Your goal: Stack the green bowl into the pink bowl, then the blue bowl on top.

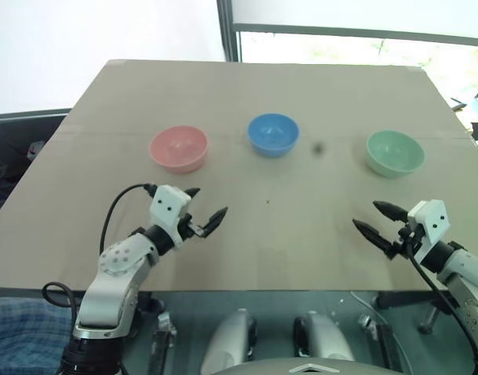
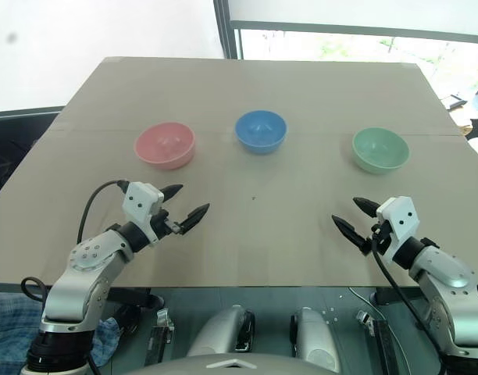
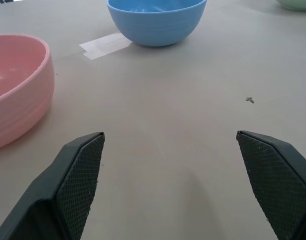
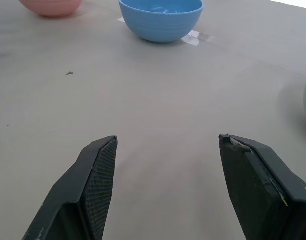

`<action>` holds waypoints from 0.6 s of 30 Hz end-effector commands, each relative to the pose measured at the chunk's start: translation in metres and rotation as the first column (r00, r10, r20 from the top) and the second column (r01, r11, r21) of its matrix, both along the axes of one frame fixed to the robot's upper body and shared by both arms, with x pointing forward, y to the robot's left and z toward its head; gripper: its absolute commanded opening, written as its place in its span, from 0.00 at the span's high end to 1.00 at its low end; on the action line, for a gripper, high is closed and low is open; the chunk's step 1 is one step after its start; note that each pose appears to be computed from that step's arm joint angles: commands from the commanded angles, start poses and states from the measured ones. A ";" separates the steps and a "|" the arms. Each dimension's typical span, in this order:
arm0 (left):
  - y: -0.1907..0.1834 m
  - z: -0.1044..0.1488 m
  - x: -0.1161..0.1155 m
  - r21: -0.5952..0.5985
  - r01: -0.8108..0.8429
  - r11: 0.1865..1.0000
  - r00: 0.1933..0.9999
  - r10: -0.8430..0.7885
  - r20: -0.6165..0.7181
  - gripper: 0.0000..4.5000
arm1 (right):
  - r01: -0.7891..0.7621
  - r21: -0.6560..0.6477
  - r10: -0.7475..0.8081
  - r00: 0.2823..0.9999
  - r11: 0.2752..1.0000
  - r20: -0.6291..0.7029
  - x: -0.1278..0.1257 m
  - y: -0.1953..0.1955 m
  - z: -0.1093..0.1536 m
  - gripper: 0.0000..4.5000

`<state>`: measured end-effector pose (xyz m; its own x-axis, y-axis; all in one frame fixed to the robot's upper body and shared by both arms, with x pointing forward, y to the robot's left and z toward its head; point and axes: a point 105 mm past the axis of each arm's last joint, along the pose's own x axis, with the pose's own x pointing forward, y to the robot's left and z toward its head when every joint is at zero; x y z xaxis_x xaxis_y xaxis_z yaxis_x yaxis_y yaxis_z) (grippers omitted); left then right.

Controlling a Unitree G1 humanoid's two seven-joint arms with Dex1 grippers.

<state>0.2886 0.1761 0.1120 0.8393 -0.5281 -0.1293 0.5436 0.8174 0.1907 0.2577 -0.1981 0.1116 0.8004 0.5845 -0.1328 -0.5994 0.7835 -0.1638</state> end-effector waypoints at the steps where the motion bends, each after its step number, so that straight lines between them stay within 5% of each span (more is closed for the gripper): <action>1: -0.008 0.021 -0.005 -0.032 0.046 0.998 0.996 -0.043 0.078 0.00 | -0.007 -0.012 0.008 0.997 1.000 0.072 0.003 0.000 0.017 0.25; 18: -0.014 0.021 -0.006 -0.075 0.079 0.994 0.995 -0.074 0.062 0.00 | -0.025 -0.004 0.025 0.997 1.000 0.079 0.005 0.007 0.024 0.25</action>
